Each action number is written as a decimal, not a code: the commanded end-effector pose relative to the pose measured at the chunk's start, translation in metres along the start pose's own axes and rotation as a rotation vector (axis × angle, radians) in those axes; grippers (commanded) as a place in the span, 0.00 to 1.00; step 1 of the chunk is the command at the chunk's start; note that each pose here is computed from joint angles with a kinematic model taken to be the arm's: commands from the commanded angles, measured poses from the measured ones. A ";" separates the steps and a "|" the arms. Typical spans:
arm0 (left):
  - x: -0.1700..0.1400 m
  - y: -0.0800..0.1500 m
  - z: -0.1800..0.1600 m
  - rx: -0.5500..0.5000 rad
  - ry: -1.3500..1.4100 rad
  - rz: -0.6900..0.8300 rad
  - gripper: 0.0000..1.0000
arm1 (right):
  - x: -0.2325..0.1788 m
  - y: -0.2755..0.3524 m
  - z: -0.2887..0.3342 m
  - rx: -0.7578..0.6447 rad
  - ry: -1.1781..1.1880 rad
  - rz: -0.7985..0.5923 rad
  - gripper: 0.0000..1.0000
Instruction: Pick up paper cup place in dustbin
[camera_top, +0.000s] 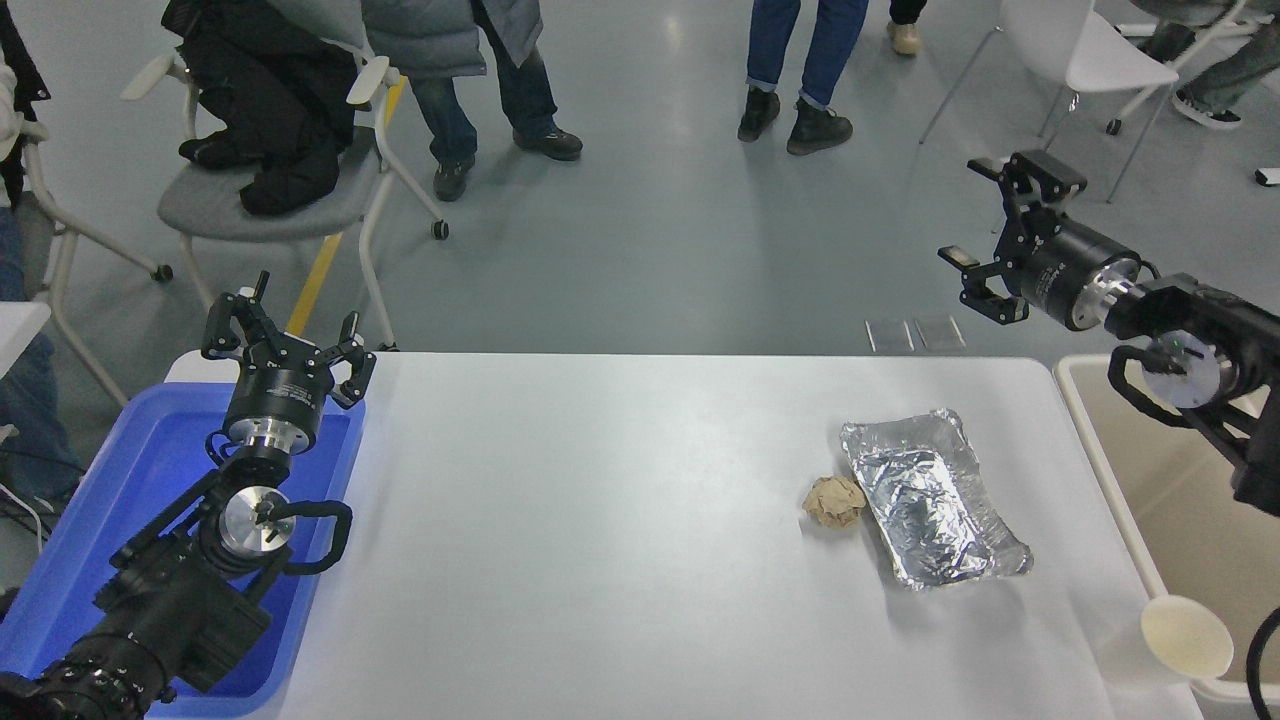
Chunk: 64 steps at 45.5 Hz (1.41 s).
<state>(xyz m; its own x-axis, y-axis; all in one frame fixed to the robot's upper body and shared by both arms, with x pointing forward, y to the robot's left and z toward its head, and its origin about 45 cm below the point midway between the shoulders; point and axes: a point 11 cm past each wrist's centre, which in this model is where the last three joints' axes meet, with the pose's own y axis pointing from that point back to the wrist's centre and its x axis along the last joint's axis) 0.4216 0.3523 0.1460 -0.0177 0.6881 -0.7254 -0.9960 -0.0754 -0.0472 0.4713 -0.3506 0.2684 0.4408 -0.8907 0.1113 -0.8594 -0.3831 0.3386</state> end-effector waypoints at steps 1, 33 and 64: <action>0.000 0.000 0.000 -0.001 0.001 0.001 0.99 | -0.017 0.009 -0.032 -0.150 0.330 -0.123 1.00; 0.001 0.001 0.000 0.000 -0.001 0.001 0.99 | -0.129 0.092 -0.048 -0.600 1.073 -0.725 1.00; 0.001 0.000 0.000 -0.001 0.001 0.000 0.99 | -0.165 0.134 -0.098 -0.759 1.131 -0.919 1.00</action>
<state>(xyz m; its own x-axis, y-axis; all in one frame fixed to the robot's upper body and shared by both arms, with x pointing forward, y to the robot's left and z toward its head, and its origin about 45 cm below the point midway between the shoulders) 0.4211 0.3527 0.1455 -0.0193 0.6879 -0.7255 -0.9960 -0.0767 -0.0463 0.3142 -0.2336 0.3749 0.9481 0.2986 0.1093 -0.0594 -0.1713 0.9834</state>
